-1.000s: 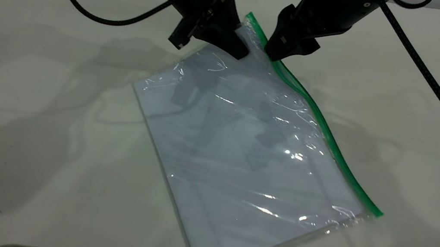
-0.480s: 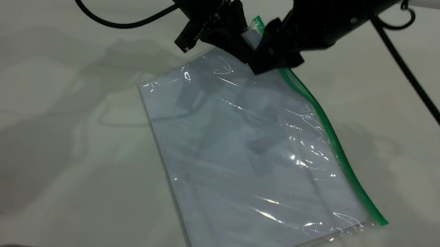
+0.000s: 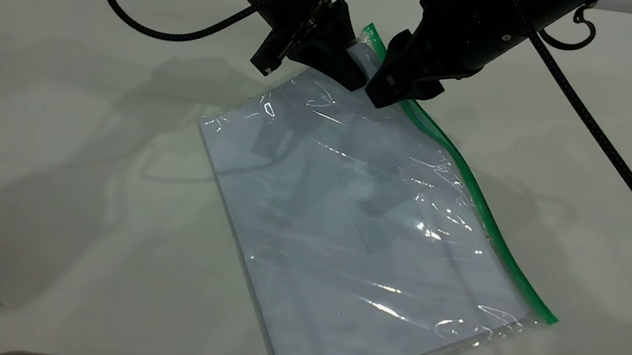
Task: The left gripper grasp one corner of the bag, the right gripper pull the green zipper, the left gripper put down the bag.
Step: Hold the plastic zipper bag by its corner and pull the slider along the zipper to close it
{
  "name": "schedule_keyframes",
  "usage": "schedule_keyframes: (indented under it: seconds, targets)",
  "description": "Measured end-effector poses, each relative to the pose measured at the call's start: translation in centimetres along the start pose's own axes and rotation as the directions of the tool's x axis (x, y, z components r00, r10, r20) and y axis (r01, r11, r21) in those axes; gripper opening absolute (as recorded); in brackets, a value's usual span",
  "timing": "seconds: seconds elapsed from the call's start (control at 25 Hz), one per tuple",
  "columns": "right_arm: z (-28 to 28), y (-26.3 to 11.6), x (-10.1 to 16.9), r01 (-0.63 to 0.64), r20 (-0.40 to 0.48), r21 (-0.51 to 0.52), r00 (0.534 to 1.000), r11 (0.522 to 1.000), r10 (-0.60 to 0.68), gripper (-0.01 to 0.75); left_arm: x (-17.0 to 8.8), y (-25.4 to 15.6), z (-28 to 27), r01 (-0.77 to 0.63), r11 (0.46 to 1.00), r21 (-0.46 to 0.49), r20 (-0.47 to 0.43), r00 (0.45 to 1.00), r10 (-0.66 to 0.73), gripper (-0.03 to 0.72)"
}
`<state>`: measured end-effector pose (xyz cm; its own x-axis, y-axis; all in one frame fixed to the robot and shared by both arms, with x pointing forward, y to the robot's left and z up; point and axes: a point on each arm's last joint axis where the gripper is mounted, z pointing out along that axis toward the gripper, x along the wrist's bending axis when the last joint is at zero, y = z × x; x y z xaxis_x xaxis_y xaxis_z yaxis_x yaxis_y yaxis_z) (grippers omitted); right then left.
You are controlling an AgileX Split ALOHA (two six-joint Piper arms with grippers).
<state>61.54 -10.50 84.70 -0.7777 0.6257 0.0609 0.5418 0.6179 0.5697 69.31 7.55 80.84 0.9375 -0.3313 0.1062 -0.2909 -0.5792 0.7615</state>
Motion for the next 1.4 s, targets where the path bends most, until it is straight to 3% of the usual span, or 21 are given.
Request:
schedule_keyframes:
  seconds: [0.24, 0.48, 1.08, 1.4]
  targets:
    - [0.0, 0.0, -0.2, -0.001, 0.021, -0.002, 1.000, 1.000, 0.001, 0.137, 0.0, 0.0, 0.0, 0.000, 1.000, -0.001, 0.002, 1.000, 0.000, 0.053]
    - [0.0, 0.0, -0.3, -0.001, 0.027, -0.003, 1.000, 1.000, 0.001, 0.037, 0.0, 0.0, 0.0, 0.000, 1.000, -0.001, 0.002, 1.000, 0.000, 0.053]
    - [-0.1, 0.3, -0.5, 0.011, 0.037, -0.008, 0.999, 1.000, -0.011, 0.033, 0.2, -0.9, -1.6, 0.072, 0.995, -0.066, -0.033, 0.997, -0.074, 0.053]
    - [-0.8, -0.3, -2.3, -0.068, 0.029, -0.017, 0.997, 0.998, 0.068, 0.033, 0.4, -1.1, -2.4, 0.128, 0.984, -0.121, -0.045, 0.990, -0.134, 0.053]
